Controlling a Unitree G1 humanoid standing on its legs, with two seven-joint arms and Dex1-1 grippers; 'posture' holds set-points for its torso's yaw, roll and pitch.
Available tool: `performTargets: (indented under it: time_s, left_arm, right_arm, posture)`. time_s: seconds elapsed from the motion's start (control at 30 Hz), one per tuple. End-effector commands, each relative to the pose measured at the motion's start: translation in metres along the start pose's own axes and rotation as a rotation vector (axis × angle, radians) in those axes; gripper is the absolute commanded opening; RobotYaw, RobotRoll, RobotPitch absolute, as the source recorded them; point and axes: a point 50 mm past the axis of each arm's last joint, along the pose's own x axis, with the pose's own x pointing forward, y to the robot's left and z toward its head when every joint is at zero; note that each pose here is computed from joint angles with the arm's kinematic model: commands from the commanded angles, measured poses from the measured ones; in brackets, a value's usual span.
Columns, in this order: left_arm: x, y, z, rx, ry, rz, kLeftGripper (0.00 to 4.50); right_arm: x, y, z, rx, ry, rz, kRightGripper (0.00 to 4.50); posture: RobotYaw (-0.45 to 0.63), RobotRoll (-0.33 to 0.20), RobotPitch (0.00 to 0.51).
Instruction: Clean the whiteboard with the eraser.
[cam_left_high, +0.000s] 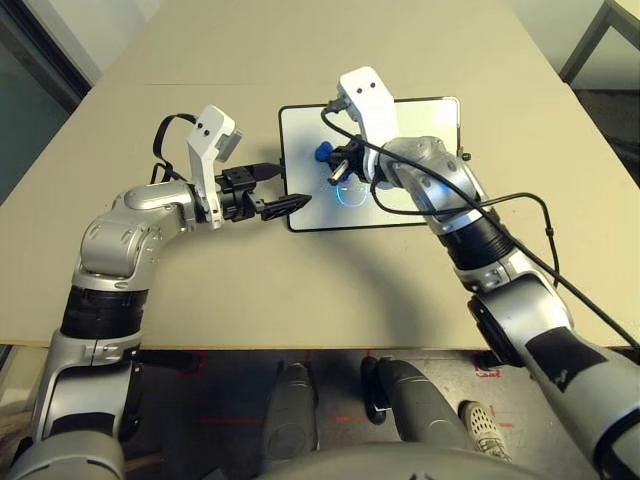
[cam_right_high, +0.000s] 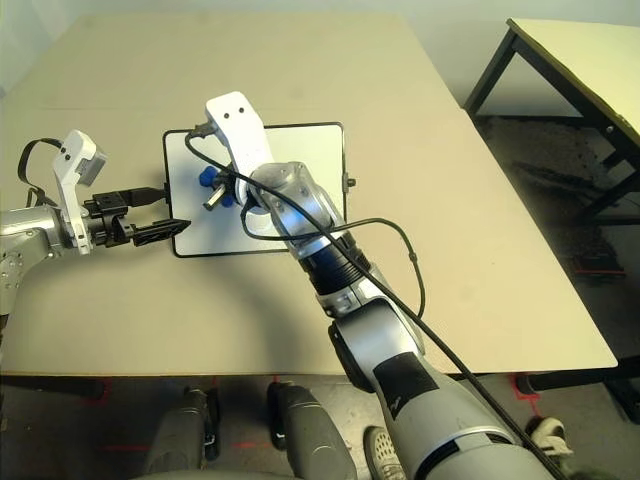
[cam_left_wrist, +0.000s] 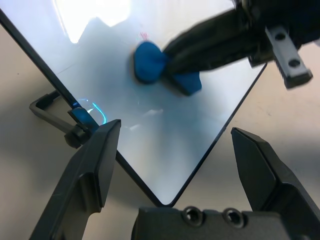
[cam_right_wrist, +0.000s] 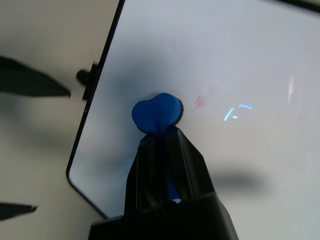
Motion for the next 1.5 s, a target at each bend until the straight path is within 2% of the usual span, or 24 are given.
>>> performTargets:
  time_s: [0.03, 0.27, 0.4, 0.7, 0.9, 1.3, 1.5]
  left_arm:
    - [0.001, -0.004, -0.005, -0.008, 0.015, -0.017, 4.5]
    - [0.002, -0.004, -0.006, -0.01, 0.013, -0.017, 4.5]
    - [0.002, -0.004, -0.006, -0.011, 0.013, -0.017, 4.5]
    - [0.003, -0.003, -0.006, -0.013, 0.014, -0.021, 4.5]
    - [0.002, -0.003, -0.006, -0.013, 0.013, -0.019, 4.5]
    - [0.003, -0.005, -0.006, -0.011, 0.009, -0.016, 4.5]
    - [0.003, -0.005, -0.003, -0.007, 0.006, -0.019, 4.5]
  right_arm:
    - [0.004, 0.012, -0.016, 0.027, 0.072, 0.054, 0.04]
    - [0.003, 0.019, -0.027, 0.03, 0.104, 0.084, 0.04]
    - [0.003, 0.014, -0.023, 0.028, 0.083, 0.062, 0.04]
    - [0.0, -0.007, 0.026, 0.05, -0.086, -0.031, 0.04]
    - [-0.002, -0.017, 0.04, 0.048, -0.134, -0.076, 0.04]
    - [0.001, -0.033, 0.034, 0.023, -0.116, -0.151, 0.04]
    - [0.006, -0.035, 0.02, 0.022, -0.079, -0.155, 0.04]
  posture:
    - [0.01, 0.0, 0.156]
    - [0.0, 0.0, 0.154]
    - [0.0, 0.0, 0.153]
    - [0.0, 0.0, 0.152]
    - [0.01, 0.0, 0.15]
    - [0.01, 0.0, 0.144]
    - [0.01, 0.0, 0.142]
